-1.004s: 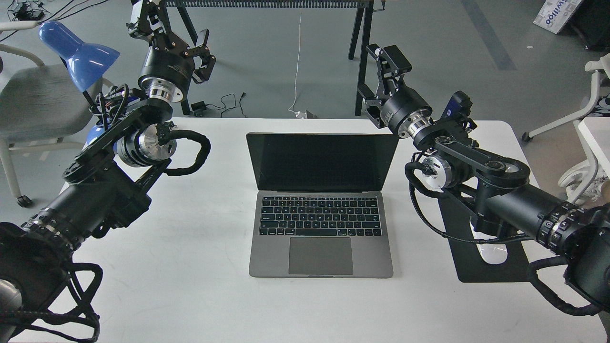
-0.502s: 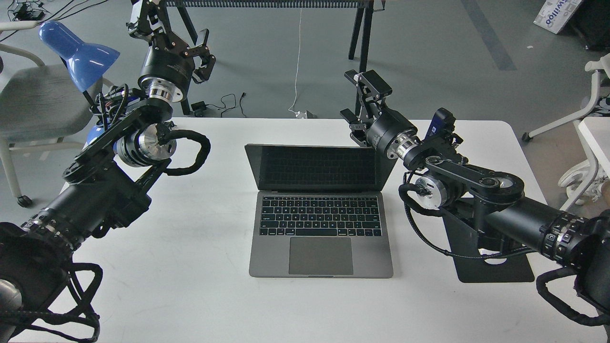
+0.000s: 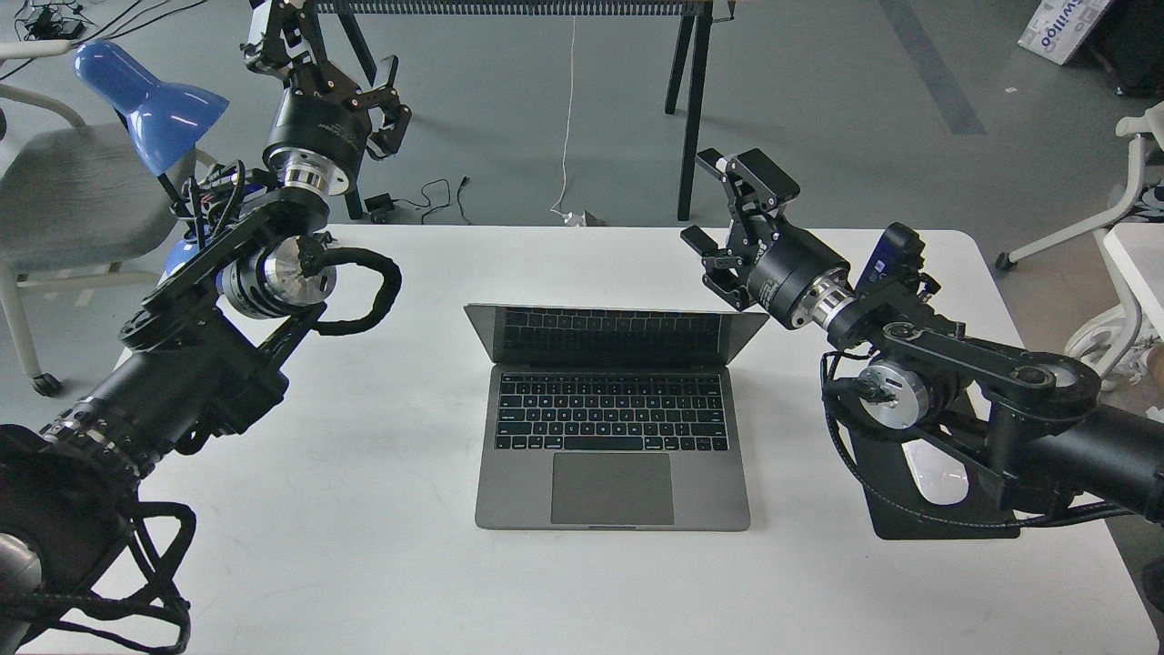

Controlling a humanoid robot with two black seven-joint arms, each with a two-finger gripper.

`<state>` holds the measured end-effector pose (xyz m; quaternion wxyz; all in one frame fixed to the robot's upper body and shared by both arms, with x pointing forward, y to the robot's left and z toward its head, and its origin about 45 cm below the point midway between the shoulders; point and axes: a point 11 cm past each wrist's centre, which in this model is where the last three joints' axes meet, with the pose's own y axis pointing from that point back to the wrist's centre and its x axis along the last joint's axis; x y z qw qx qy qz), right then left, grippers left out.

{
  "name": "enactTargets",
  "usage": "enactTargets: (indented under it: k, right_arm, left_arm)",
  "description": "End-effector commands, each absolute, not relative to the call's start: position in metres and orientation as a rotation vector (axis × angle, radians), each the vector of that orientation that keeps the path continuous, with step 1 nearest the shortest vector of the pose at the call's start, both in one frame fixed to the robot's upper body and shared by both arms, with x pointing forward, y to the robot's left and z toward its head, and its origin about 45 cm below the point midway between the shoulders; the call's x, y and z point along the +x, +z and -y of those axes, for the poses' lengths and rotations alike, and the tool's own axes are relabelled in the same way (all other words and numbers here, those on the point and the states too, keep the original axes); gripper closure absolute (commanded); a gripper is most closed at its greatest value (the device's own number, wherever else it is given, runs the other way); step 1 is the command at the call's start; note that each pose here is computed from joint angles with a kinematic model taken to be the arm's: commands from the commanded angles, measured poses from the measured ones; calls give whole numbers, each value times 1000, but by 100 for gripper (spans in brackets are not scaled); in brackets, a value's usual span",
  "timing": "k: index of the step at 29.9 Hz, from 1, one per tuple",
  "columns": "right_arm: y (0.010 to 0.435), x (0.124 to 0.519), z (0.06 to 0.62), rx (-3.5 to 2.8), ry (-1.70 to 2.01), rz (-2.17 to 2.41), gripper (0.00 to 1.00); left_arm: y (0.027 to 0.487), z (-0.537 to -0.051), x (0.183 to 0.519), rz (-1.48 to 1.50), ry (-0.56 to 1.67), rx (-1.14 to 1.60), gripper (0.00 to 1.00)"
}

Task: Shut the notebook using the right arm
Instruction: 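Press the lid down flat onto the laptop base with the right gripper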

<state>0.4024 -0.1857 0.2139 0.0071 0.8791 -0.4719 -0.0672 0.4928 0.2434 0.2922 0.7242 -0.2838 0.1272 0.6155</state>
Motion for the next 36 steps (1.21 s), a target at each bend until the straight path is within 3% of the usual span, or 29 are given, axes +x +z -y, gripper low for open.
enactTargets:
  k: [1,9,36]
  right_arm:
    - [198,390,196,2715,-263,1485,0]
    - [158,360,196,2667,-394,1465,0]
    - [94,285,161,2587,-673,1394,0]
  left_arm:
    - [292,-243,493,-281,1358,-626,0]
    - [292,-243,493,-281,1360,-626,0]
    - [290,-245,493,-282,1364,-623,0]
